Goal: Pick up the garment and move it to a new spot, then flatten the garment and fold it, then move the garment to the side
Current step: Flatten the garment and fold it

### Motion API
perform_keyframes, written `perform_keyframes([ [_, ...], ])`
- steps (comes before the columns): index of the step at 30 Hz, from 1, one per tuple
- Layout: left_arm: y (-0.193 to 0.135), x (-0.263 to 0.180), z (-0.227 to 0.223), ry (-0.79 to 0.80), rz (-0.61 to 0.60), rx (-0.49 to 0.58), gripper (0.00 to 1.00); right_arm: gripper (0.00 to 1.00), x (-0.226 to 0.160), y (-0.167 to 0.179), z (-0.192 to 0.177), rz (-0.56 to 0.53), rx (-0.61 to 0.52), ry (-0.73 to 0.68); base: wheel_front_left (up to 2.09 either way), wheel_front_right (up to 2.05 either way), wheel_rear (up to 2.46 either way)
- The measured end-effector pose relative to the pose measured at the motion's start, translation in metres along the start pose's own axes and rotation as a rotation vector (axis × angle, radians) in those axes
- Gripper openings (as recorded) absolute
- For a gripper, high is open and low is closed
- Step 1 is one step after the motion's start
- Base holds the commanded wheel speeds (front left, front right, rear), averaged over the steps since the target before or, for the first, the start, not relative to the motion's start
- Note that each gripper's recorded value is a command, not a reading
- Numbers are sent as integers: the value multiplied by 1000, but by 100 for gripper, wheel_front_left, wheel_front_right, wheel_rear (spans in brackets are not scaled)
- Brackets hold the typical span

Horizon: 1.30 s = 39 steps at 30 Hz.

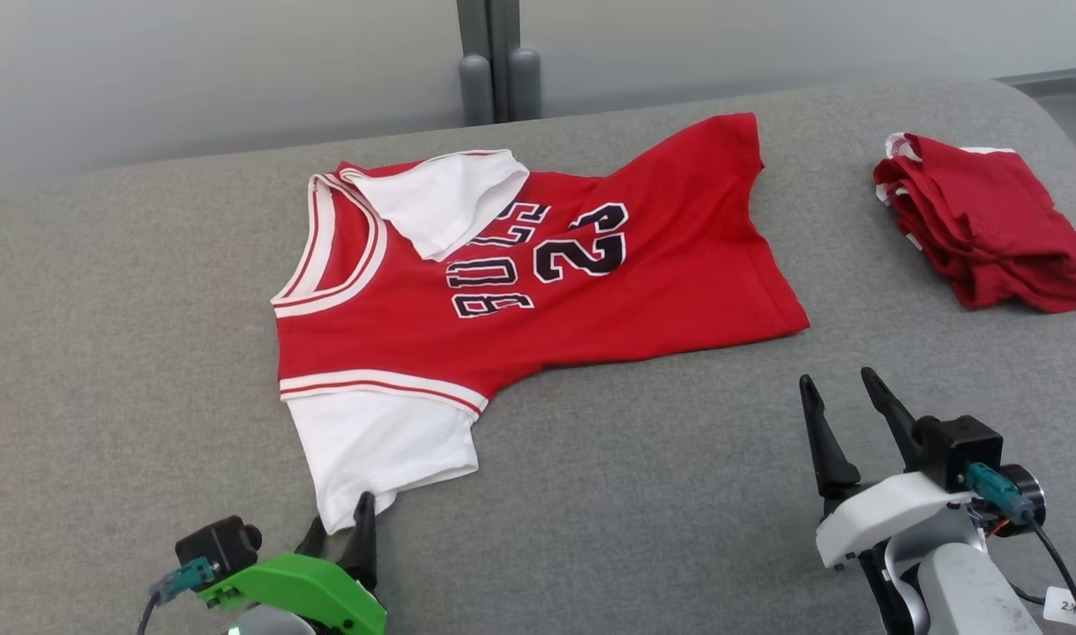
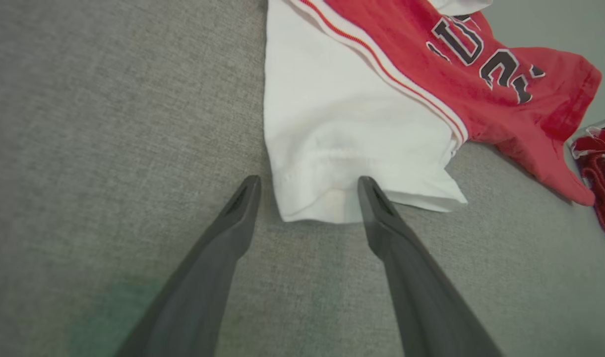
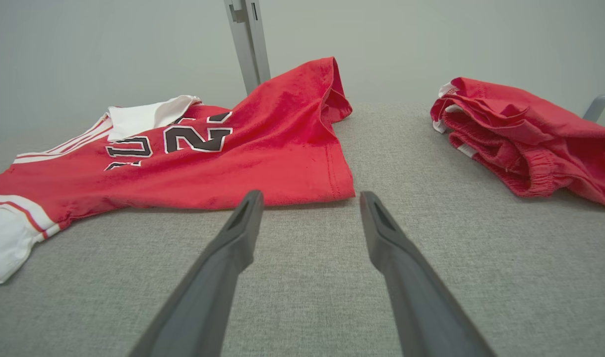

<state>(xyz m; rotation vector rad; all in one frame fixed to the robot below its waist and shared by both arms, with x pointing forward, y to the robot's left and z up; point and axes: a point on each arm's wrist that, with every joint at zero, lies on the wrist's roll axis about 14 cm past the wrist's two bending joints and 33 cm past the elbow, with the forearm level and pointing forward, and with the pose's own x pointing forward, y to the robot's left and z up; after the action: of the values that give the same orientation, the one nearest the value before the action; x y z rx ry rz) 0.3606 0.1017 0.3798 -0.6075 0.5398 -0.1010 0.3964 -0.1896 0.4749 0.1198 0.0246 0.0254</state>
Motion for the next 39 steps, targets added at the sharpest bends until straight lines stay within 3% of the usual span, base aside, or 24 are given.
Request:
perform_keyframes([
  [6, -12, 8, 5, -2, -47, -105, 98, 100, 1, -11, -4, -31, -4, 11, 0, 0, 0],
  [7, -13, 9, 5, -2, -49, -109, 91, 100, 2, -12, -4, -35, -5, 13, 0, 0, 0],
  [9, -14, 10, 8, -14, -52, -121, 56, 100, 4, -14, -5, -40, -6, 15, 0, 0, 0],
  [10, -14, 11, 11, -23, -53, -128, 48, 100, 6, -15, -5, -42, -6, 15, 0, 0, 0],
  [13, -12, 12, 17, -52, -48, -161, 44, 100, 13, -17, -4, -46, -14, 15, 0, 0, 0],
  [15, -12, 13, 23, -75, -52, -181, 34, 100, 18, -19, -6, -51, -30, 22, 0, 0, 0],
  [17, -13, 14, 25, -81, -53, -185, 21, 100, 24, -22, -8, -54, -53, 35, 0, 0, 0],
  [18, -12, 14, 25, -79, -52, -185, 5, 100, 28, -23, -10, -56, -60, 43, 0, 0, 0],
  [19, -11, 14, 24, -80, -49, -186, 0, 100, 33, -24, -12, -59, -67, 53, 0, 0, 0],
  [27, -13, 20, 35, -115, -57, -161, 0, 100, 66, -35, -27, -92, -94, 151, 0, 0, 0],
  [39, 2, 20, 40, -142, -23, -158, 0, 100, 94, -5, -75, -44, 11, 360, 0, 0, 0],
])
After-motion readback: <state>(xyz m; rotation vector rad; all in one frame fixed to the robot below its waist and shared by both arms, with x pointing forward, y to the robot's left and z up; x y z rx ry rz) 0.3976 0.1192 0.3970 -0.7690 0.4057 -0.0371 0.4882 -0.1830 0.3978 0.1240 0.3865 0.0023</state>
